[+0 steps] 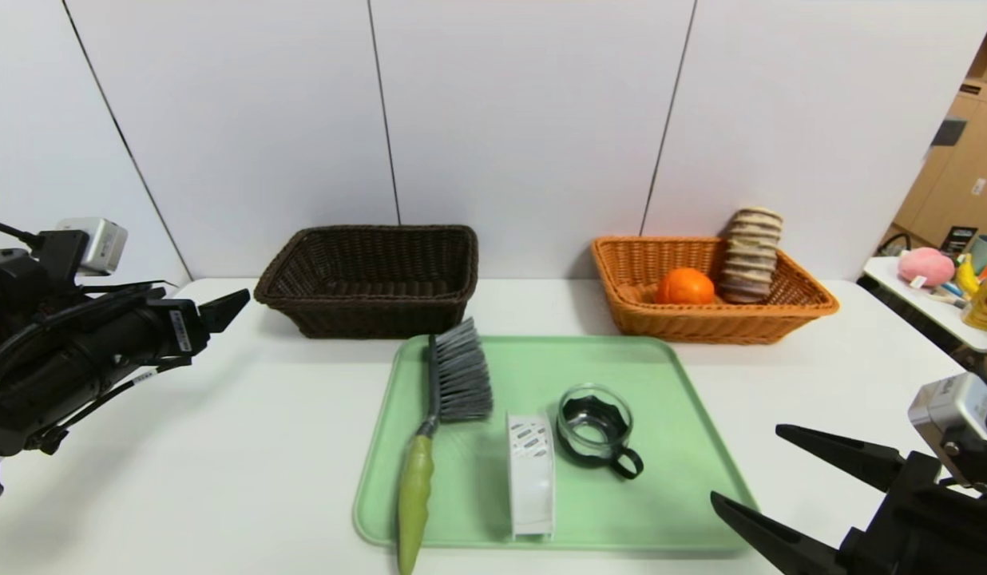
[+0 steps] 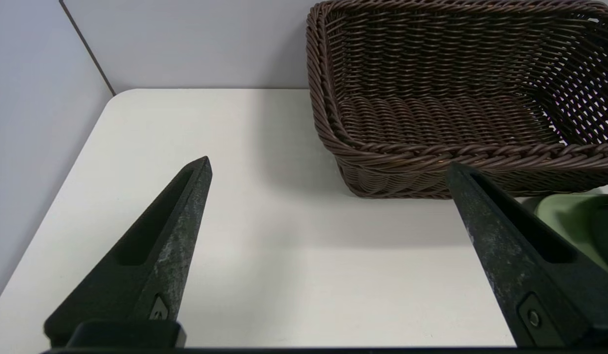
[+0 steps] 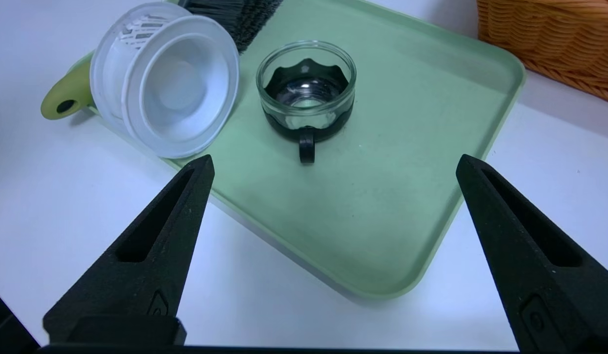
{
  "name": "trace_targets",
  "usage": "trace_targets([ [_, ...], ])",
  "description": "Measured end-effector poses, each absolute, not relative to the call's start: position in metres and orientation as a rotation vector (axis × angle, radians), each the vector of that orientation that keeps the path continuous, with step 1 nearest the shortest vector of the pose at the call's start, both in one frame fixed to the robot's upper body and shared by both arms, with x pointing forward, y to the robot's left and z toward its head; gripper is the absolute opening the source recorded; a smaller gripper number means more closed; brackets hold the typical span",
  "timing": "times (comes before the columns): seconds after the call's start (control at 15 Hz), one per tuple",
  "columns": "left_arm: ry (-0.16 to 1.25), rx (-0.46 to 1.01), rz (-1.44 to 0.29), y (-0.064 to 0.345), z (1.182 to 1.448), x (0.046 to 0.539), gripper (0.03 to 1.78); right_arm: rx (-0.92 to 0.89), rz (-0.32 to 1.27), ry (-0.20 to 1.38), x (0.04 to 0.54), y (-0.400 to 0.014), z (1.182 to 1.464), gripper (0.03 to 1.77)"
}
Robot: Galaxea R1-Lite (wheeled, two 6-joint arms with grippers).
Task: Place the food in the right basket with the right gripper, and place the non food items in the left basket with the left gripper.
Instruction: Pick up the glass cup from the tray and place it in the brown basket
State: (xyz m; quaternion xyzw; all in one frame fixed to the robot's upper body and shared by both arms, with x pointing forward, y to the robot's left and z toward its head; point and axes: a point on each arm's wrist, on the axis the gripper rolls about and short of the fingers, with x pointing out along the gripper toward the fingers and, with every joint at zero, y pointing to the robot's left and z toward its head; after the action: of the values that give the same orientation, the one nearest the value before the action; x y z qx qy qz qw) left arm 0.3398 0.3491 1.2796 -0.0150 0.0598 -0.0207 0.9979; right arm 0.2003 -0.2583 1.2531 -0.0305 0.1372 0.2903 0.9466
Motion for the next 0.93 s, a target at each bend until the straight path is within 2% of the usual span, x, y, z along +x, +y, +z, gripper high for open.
trace_targets([
  [0.33, 0.134, -0.029, -0.039, 0.349, 1.276, 0.336, 1.69, -0.055, 0.61, 0.338, 0.197, -0.26, 1.238, 1.69],
  [0.67, 0.136, -0.032, -0.04, 0.349, 1.275, 0.331, 1.69, -0.044, 0.621, 0.314, 0.216, -0.245, 1.231, 1.69],
  [0.93, 0.132, -0.033, -0.04, 0.348, 1.276, 0.33, 1.69, -0.055, 0.629, 0.297, 0.232, -0.232, 1.214, 1.69],
])
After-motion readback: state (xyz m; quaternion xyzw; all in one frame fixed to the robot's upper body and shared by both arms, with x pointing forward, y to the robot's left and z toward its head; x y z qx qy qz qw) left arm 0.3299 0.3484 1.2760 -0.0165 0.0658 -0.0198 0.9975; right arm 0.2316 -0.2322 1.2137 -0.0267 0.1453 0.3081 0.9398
